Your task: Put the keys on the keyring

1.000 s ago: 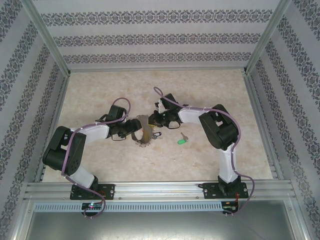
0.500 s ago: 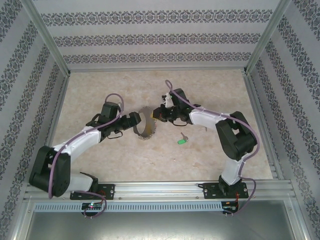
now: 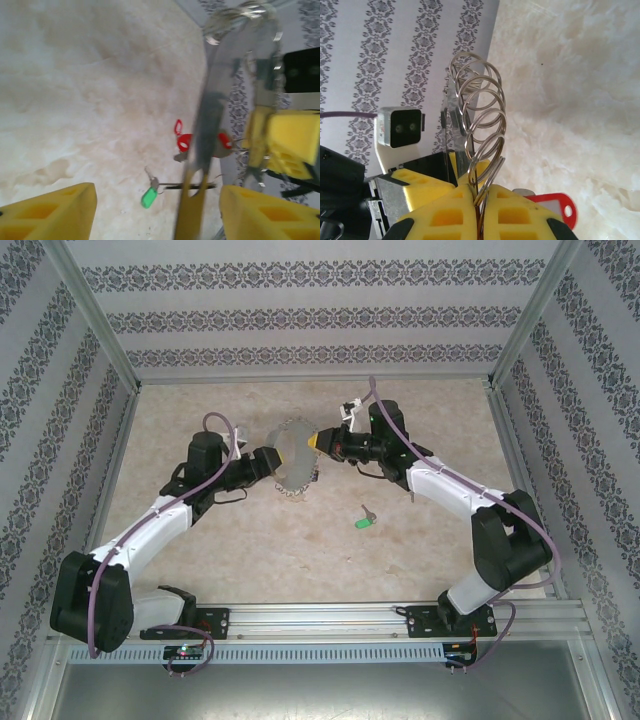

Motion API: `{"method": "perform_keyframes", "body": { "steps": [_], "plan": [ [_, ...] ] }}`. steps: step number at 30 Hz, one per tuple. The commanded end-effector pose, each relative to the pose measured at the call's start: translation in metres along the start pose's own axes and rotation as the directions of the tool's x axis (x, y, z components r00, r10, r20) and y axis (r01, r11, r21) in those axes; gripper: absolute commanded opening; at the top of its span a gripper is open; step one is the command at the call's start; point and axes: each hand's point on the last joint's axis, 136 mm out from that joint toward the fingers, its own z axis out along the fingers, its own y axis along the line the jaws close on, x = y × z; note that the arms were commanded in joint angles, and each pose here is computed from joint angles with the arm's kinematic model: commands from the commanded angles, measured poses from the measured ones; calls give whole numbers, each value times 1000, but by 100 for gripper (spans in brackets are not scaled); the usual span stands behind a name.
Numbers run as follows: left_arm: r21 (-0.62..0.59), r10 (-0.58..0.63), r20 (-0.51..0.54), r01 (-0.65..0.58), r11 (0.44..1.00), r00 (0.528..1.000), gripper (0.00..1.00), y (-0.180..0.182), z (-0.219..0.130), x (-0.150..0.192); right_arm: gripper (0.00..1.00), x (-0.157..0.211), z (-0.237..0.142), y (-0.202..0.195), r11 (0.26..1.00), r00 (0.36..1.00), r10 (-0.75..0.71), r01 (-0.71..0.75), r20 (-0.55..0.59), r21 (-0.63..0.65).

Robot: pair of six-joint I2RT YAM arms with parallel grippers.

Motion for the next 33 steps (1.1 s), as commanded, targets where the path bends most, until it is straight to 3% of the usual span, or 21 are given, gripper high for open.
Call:
{"method": "perform_keyframes", "body": {
  "steps": [1,10,14,19,22,27,30,33],
  "plan": [
    [176,17,38,-23,984,999,58,-47,-9,-22,0,-2,-8,24,996,1000,-30,30,3,-84],
    [236,24,60,-38,971,998,19,-70,-21,-32,3,-4,-13,28,995,999,-35,37,22,-93],
    [256,55,64,-70,964,996,0,-83,-27,-37,10,-5,-21,30,994,997,-58,63,51,-85],
    [286,200,52,-206,936,978,0,-113,-42,-38,27,-12,-56,29,992,979,-119,124,164,-20],
    [286,327,8,-316,905,945,0,-129,-51,-32,48,-18,-91,29,980,941,-198,189,276,59],
    [261,539,-113,-499,827,835,0,-139,-67,-16,77,-21,-155,17,925,784,-371,263,498,275],
    [290,626,-124,-576,765,770,0,-147,-74,-10,75,-11,-175,21,866,680,-500,375,536,333],
    [303,682,-93,-632,713,725,0,-157,-79,-10,70,15,-171,38,747,609,-663,583,435,321]
  ]
}}
